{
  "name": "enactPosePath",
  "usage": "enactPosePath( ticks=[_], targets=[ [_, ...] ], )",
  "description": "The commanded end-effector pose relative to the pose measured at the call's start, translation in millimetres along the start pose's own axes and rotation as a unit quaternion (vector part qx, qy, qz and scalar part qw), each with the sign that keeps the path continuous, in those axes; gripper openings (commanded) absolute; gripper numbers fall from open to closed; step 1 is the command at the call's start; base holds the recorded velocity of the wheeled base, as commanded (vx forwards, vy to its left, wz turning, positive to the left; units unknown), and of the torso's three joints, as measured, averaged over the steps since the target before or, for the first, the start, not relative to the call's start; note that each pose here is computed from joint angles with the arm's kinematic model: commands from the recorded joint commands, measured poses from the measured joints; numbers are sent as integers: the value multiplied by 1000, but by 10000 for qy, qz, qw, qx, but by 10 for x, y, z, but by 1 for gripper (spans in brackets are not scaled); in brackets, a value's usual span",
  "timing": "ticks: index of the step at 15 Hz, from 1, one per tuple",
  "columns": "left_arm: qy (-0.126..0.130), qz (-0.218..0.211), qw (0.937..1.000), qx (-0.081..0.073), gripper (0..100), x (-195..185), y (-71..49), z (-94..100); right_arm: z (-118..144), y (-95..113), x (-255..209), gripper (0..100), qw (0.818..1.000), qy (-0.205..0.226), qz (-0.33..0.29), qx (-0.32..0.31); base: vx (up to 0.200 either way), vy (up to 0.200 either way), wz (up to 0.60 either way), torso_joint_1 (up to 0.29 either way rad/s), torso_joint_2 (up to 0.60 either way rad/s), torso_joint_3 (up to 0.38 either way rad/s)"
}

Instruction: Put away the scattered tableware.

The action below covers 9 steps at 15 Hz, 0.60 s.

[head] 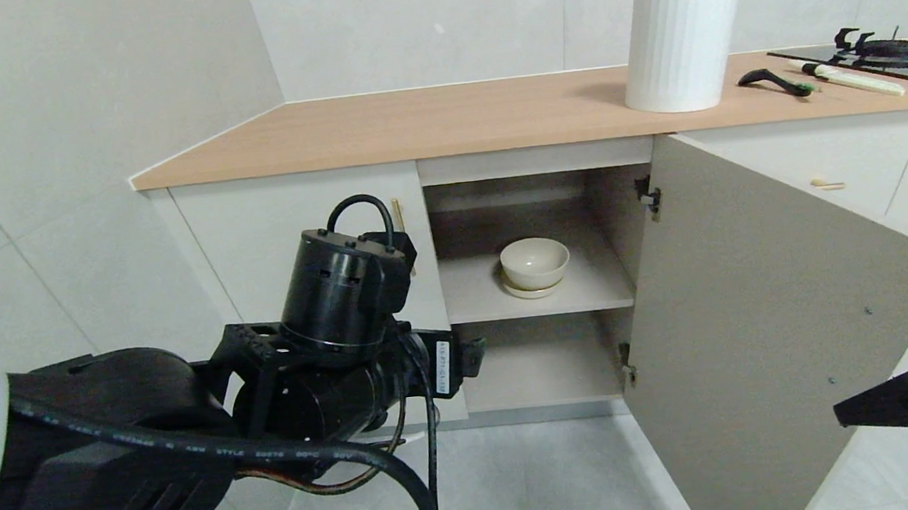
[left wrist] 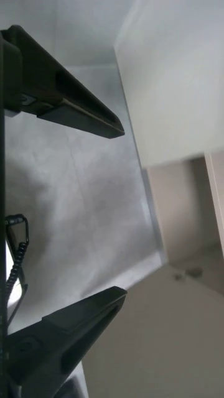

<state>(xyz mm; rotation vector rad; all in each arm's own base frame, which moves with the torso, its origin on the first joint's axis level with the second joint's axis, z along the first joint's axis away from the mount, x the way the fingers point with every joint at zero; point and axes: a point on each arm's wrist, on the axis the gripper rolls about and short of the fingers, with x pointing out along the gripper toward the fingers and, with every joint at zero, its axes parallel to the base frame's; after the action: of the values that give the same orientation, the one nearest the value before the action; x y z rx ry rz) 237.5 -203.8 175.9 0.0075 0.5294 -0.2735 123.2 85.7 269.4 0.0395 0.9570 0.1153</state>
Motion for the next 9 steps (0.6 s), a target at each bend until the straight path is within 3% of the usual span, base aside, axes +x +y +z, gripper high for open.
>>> enactPosePath(
  ticks=[1,5,9],
  targets=[
    [12,-1,10000,4,100,3,-2,-7,5,-26,-101,100,10000,39,-19,-9,0,0,0,0,0,0],
    [-2,-5,10000,-2,100,-6,0,-1,78,-229,-136,100,9979,228,-560,229,0,0,0,0,0,0],
    [12,-1,10000,-4,100,3,-2,-7,274,-656,1,100,9867,398,-1433,664,0,0,0,0,0,0]
  ],
)
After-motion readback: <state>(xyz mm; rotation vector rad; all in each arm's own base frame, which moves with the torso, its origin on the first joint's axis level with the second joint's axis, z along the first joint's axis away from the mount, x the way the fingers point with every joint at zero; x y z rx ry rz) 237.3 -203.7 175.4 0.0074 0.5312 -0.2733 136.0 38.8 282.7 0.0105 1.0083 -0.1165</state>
